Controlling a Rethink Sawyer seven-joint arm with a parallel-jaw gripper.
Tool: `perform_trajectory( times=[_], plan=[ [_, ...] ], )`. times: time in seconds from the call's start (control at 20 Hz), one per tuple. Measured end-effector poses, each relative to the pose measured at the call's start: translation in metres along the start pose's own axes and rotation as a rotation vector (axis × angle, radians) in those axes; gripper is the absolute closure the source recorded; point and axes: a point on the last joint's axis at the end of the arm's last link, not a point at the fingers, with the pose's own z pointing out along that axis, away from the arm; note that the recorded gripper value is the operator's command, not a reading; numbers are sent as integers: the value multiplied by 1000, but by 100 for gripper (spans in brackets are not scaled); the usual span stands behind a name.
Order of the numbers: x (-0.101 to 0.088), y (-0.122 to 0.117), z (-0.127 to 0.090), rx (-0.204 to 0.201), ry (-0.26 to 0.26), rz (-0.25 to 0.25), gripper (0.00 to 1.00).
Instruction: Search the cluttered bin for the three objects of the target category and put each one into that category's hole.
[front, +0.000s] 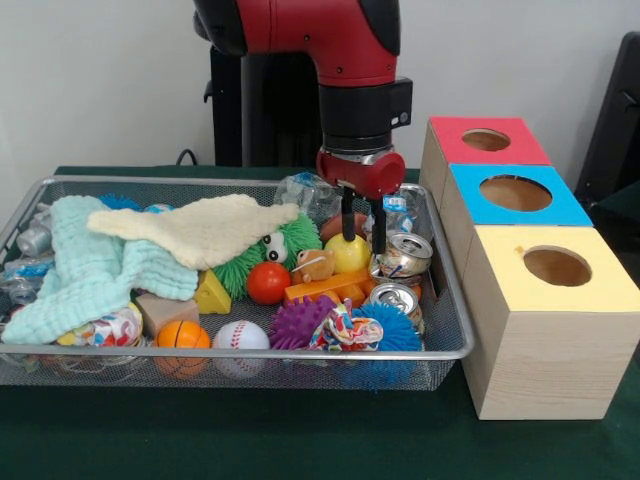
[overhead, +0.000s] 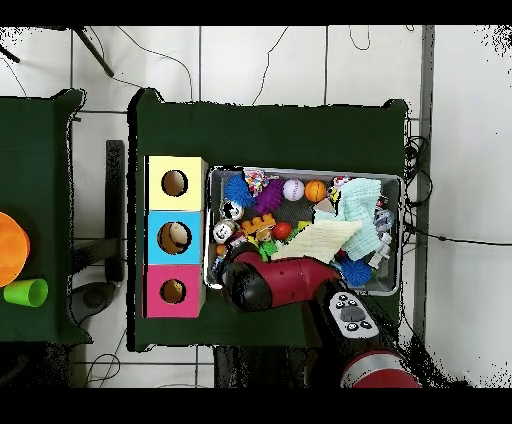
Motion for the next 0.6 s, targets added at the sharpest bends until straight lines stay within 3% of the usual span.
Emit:
perform_trajectory(
  times=[0.4,0.6],
  plan=[
    [-19,-12,0,5,-8,42,0],
    [-19,-16,2,11,-5,47,0]
  ],
)
